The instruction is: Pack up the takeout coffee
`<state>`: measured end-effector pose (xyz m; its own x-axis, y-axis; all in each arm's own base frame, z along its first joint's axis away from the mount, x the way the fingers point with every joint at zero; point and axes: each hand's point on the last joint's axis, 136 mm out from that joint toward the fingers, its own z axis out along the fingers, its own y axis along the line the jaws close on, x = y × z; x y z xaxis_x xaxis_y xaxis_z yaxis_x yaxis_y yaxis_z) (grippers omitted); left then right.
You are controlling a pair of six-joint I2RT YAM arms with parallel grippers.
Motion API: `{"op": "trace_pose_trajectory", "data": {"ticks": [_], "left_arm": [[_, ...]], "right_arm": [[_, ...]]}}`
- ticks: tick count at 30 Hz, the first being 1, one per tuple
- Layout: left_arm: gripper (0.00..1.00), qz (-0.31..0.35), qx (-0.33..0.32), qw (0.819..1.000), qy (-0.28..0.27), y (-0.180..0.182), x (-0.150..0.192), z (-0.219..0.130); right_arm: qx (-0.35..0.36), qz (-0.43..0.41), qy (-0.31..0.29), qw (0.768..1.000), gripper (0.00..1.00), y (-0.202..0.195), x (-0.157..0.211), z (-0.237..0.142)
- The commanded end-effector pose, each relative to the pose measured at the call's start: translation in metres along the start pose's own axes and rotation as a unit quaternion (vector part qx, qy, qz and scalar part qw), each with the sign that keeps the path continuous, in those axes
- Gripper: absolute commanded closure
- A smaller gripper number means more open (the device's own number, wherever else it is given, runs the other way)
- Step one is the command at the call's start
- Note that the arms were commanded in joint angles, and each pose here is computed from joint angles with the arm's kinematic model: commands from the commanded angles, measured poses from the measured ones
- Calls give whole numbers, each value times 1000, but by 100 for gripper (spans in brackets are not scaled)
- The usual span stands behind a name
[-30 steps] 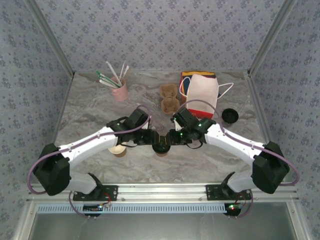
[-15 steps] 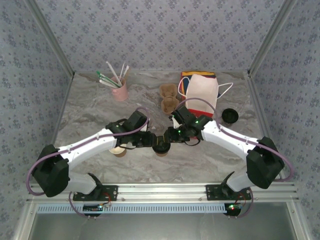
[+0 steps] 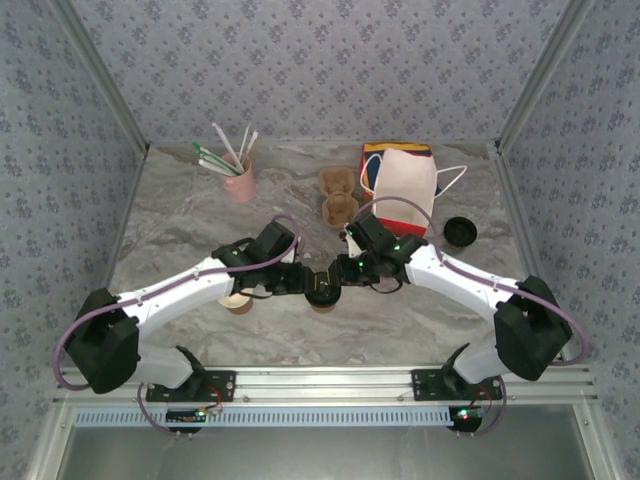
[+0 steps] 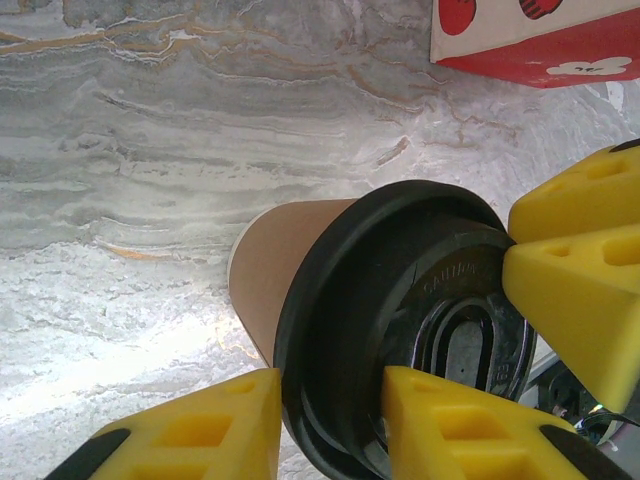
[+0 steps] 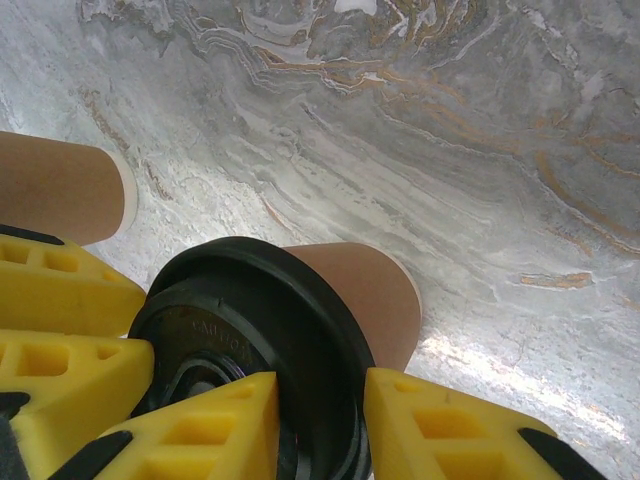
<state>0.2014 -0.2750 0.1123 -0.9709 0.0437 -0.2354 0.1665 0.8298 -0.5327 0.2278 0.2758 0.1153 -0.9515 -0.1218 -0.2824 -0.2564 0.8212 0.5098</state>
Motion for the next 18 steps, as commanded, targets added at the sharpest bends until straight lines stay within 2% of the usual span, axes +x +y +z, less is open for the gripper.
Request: {"op": "trace_pose_trajectory", "data": {"ticks": [1, 10, 18], "left_arm": [[69, -13, -51, 997, 58, 33, 31, 19], [70, -16, -70, 995, 72, 46, 40, 23], [70, -10, -61, 997, 48, 30, 24, 10]], "right_arm": [[45, 20, 63, 997, 71, -30, 36, 19], [57, 21, 75, 995, 72, -39, 45, 23], [43, -10, 39, 998, 68, -11, 16, -4]]}}
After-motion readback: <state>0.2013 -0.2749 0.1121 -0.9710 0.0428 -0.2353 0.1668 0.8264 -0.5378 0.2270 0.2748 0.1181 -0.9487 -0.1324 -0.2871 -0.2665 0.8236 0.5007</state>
